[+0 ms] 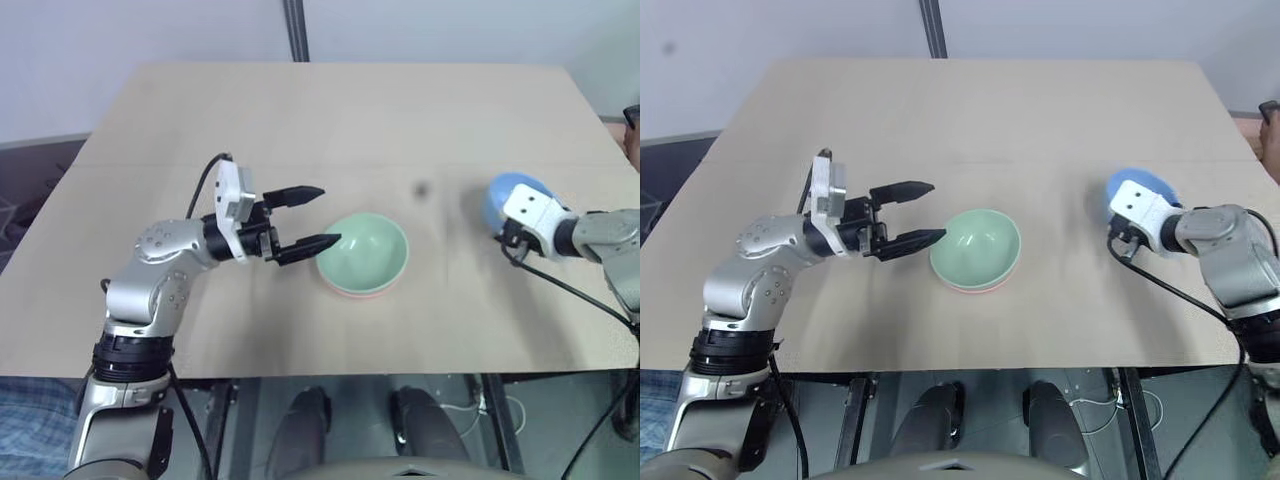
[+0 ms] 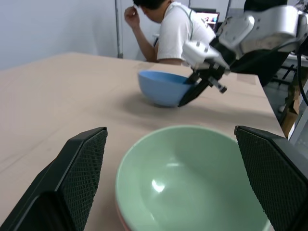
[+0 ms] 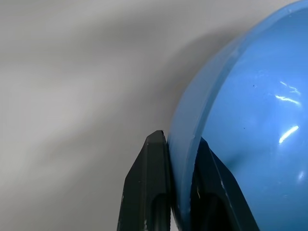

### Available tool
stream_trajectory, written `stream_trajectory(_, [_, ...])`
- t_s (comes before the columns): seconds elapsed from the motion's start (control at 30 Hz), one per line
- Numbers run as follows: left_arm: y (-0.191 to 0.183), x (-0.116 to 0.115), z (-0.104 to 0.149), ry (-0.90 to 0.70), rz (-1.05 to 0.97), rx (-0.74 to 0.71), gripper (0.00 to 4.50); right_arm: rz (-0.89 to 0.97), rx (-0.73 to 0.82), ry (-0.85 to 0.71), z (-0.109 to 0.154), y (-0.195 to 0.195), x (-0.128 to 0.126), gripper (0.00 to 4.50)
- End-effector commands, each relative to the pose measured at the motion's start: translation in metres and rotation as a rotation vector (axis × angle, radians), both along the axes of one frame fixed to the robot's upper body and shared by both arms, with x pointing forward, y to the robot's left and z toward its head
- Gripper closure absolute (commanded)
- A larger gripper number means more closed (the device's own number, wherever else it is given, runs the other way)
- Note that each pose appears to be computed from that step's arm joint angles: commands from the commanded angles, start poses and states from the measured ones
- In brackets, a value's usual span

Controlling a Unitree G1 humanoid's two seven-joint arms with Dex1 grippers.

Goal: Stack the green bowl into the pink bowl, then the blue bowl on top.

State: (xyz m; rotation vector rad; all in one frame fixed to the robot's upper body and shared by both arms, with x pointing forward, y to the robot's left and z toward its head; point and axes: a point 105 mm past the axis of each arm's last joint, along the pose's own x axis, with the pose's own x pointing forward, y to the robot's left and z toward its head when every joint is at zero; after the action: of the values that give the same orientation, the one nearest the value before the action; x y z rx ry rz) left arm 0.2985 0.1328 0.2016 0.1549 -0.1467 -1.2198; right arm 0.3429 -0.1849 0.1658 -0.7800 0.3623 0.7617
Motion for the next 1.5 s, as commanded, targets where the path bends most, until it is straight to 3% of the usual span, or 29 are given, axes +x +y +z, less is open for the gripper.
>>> stream_trajectory(0.03, [0.016, 0.000, 0.009, -0.073, 0.064, 0.028, 0.00, 0.194, 0.085, -0.173, 0.054, 0.038, -0.013, 4.46])
stream_trajectory(0.23, [0.043, -0.006, 0.002, -0.063, 0.141, 0.087, 0.00, 0.420, 0.118, -0.191, 0.070, 0.082, -0.042, 4.46])
stream_trajectory(0.47, [0.066, -0.011, -0.011, -0.041, 0.198, 0.164, 0.00, 0.640, 0.060, -0.099, 0.045, 0.120, -0.075, 4.46])
stream_trajectory(0.77, [0.083, -0.014, -0.014, -0.028, 0.237, 0.195, 0.00, 0.730, 0.039, -0.092, 0.036, 0.142, -0.082, 4.46])
stream_trajectory(0.8, [0.084, -0.015, -0.015, -0.027, 0.240, 0.198, 0.00, 0.733, 0.035, -0.093, 0.036, 0.142, -0.082, 3.70])
stream_trajectory(1.03, [0.085, -0.017, -0.016, -0.024, 0.245, 0.201, 0.00, 0.700, 0.046, -0.102, 0.039, 0.143, -0.077, 0.59])
stream_trajectory(1.23, [0.078, -0.019, -0.010, 0.000, 0.224, 0.160, 0.00, 0.627, 0.225, -0.039, 0.061, 0.122, -0.071, 0.59])
stream_trajectory(1.5, [0.079, -0.022, -0.009, 0.069, 0.319, 0.127, 0.00, 0.365, 0.470, -0.036, 0.070, 0.030, -0.047, 0.59])
